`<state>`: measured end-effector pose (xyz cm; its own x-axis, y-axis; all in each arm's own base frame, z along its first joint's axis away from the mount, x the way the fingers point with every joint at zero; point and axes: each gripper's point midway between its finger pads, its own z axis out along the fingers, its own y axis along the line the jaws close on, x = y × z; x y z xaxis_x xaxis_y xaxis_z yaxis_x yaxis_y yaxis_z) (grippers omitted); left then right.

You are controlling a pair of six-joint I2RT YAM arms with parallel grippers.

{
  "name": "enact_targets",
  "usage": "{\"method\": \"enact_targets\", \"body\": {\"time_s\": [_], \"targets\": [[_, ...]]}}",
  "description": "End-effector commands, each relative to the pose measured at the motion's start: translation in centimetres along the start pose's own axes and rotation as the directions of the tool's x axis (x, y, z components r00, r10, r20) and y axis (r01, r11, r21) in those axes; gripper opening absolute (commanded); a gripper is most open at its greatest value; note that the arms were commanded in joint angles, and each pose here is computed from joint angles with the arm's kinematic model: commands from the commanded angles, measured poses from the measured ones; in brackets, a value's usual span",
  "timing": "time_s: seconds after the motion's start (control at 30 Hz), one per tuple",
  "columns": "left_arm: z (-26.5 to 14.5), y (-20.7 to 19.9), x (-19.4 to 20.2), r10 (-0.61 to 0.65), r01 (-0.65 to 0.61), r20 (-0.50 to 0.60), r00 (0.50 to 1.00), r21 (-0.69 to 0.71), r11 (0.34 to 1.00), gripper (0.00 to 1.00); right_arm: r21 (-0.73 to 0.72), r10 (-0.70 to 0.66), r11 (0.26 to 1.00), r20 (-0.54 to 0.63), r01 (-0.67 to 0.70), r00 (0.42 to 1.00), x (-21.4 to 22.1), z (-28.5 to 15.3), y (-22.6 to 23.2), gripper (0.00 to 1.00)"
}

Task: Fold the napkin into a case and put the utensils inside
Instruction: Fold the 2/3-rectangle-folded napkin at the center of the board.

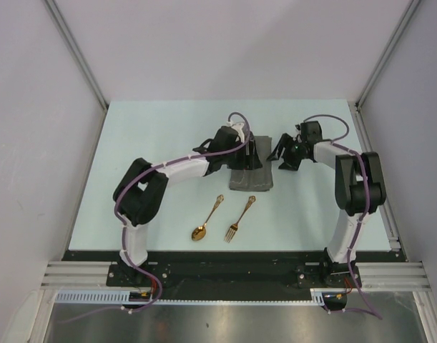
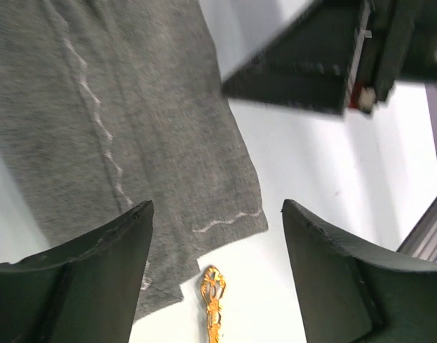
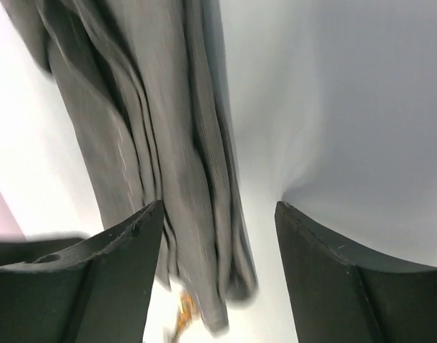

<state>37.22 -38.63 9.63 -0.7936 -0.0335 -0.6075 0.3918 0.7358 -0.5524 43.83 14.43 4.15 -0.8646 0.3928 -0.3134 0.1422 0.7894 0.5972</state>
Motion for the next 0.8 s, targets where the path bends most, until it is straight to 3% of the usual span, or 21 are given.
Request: {"method": "enact_targets", "body": {"time_s": [0.0,0.1,0.13,0.17,0.23,0.47,0.77], "targets": [[-1.0,-3.3,0.2,0.103,-0.103,-0.004,0.995,0.02,0.994,0.79,-0.075,0.025,0.997,0.007,-0.025,1.0,2.0,-3.0,0.1,0.69],[-0.7,-4.1,1.4,0.173,-0.175,-0.026,0.985,-0.092,0.98,0.8,-0.043,0.106,0.994,0.021,-0.105,0.994,3.0,-4.7,-1.6,0.68],[-0.3,-2.1,2.3,0.193,-0.2,-0.054,0.98,-0.212,0.957,0.78,-0.041,0.139,0.99,0.036,-0.137,0.99,2.9,-5.4,-2.2,0.68],[-0.2,-3.7,2.2,0.247,-0.251,-0.047,0.968,-0.223,0.942,0.78,-0.023,0.155,0.988,0.051,-0.154,0.987,3.1,-6.4,-2.4,0.69],[0.4,-2.7,3.0,0.285,-0.292,-0.07,0.956,-0.313,0.904,0.77,0.027,0.171,0.984,0.121,-0.175,0.978,2.3,-7.9,-3.9,0.71],[3.0,-4.7,4.8,0.385,-0.394,-0.098,0.918,-0.347,0.851,0.73,0.054,0.196,0.975,0.243,-0.215,0.95,1.6,-11.8,-6.7,0.72],[6.0,-4.3,6.0,0.482,-0.494,-0.144,0.864,-0.422,0.76,0.67,0.034,0.192,0.978,0.236,-0.205,0.953,2.9,-12.2,-7.7,0.72]]}}
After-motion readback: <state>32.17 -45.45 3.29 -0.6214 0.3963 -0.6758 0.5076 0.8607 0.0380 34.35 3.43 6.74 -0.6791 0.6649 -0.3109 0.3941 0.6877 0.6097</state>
